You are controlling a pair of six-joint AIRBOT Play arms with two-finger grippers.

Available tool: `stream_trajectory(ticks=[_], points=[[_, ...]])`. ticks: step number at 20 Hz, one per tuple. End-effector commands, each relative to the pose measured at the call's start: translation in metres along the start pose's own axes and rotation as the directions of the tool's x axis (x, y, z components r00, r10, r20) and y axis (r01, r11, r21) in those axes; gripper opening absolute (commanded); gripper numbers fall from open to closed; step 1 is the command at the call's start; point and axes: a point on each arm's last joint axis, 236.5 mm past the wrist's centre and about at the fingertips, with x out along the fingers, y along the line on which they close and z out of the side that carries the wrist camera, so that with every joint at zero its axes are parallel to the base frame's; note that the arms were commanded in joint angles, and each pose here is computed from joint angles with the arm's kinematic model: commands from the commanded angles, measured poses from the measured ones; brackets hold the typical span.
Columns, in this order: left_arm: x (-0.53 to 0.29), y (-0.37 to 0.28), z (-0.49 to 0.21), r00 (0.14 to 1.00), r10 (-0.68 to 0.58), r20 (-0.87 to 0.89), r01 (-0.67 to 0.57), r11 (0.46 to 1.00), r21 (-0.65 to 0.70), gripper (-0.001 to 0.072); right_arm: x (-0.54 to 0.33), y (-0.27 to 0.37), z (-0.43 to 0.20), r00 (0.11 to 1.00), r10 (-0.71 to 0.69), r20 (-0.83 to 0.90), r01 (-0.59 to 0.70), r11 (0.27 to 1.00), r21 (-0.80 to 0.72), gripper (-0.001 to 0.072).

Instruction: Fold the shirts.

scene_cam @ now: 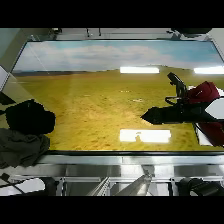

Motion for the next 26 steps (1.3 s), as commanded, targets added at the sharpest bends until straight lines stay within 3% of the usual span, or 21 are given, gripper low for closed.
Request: stream_trajectory(ticks=[1, 4, 5, 6, 7, 8, 10, 12, 14, 16, 19, 23, 25, 26], points=[[0.056, 0.038, -0.004, 0.996, 0.008, -0.086, -0.012, 0.999, -0.041, 0.0720, 0.000, 0.000, 0.000, 1.000, 0.000, -0.002, 0.000, 1.000, 0.000, 0.0018], [0.085, 0.047, -0.021, 0.986, -0.007, -0.169, -0.005, 0.998, -0.070, 0.0720, 0.000, 0.000, 0.000, 1.000, 0.000, -0.001, 0.000, 1.000, 0.000, 0.0019], [0.089, 0.046, -0.024, 0.982, -0.013, -0.187, -0.001, 0.997, -0.073, 0.0659, 0.000, 0.000, 0.000, 1.000, 0.000, -0.002, 0.000, 1.000, 0.000, 0.0019], [0.091, 0.042, -0.026, 0.981, -0.014, -0.194, 0.001, 0.998, -0.065, 0.0430, 0.000, 0.000, 0.000, 1.000, 0.000, -0.001, 0.000, 1.000, 0.000, 0.0019], [0.090, 0.035, -0.025, 0.980, -0.016, -0.198, 0.007, 0.999, -0.049, 0.0127, 0.000, 0.000, 0.000, 1.000, 0.000, -0.001, 0.000, 1.000, 0.001, 0.0019], [0.085, 0.023, -0.021, 0.979, -0.028, -0.202, 0.024, 0.999, -0.022, -0.0003, 0.000, 0.000, 0.000, 1.000, 0.000, -0.001, 0.000, 1.000, 0.001, 0.0019], [0.071, -0.026, -0.009, 0.972, -0.110, -0.210, 0.119, 0.993, 0.029, -0.0002, 0.000, 0.000, 0.001, 1.000, 0.001, 0.002, -0.001, 1.000, 0.001, 0.0019], [0.041, -0.109, 0.004, 0.940, -0.288, -0.184, 0.307, 0.948, 0.084, 0.0014, 0.000, 0.004, 0.001, 1.000, 0.018, 0.006, -0.018, 1.000, 0.011, 0.0019], [-0.009, -0.212, 0.003, 0.849, -0.498, -0.176, 0.525, 0.833, 0.177, 0.0015, 0.000, 0.013, -0.001, 0.999, 0.054, -0.006, -0.054, 0.998, 0.031, 0.0019], [-0.065, -0.303, -0.021, 0.750, -0.627, -0.213, 0.660, 0.687, 0.304, 0.0015, -0.001, 0.018, -0.006, 0.997, 0.075, -0.024, -0.074, 0.996, 0.041, 0.0019], [-0.114, -0.396, -0.087, 0.689, -0.652, -0.316, 0.710, 0.520, 0.476, 0.0017, -0.007, 0.011, 0.001, 0.998, 0.067, -0.004, -0.067, 0.997, 0.050, 0.0019], [-0.136, -0.462, -0.191, 0.618, -0.609, -0.497, 0.770, 0.338, 0.541, 0.0016, -0.034, -0.004, 0.017, 0.997, 0.043, 0.064, -0.048, 0.996, 0.078, 0.0019], [-0.128, -0.473, -0.222, 0.624, -0.561, -0.544, 0.769, 0.314, 0.558, 0.0016, -0.045, -0.011, 0.019, 0.996, 0.030, 0.084, -0.036, 0.997, 0.068, 0.0019], [-0.114, -0.472, -0.228, 0.658, -0.525, -0.540, 0.743, 0.338, 0.577, 0.0016, -0.050, -0.015, 0.020, 0.996, 0.025, 0.089, -0.032, 0.996, 0.079, 0.0019]])
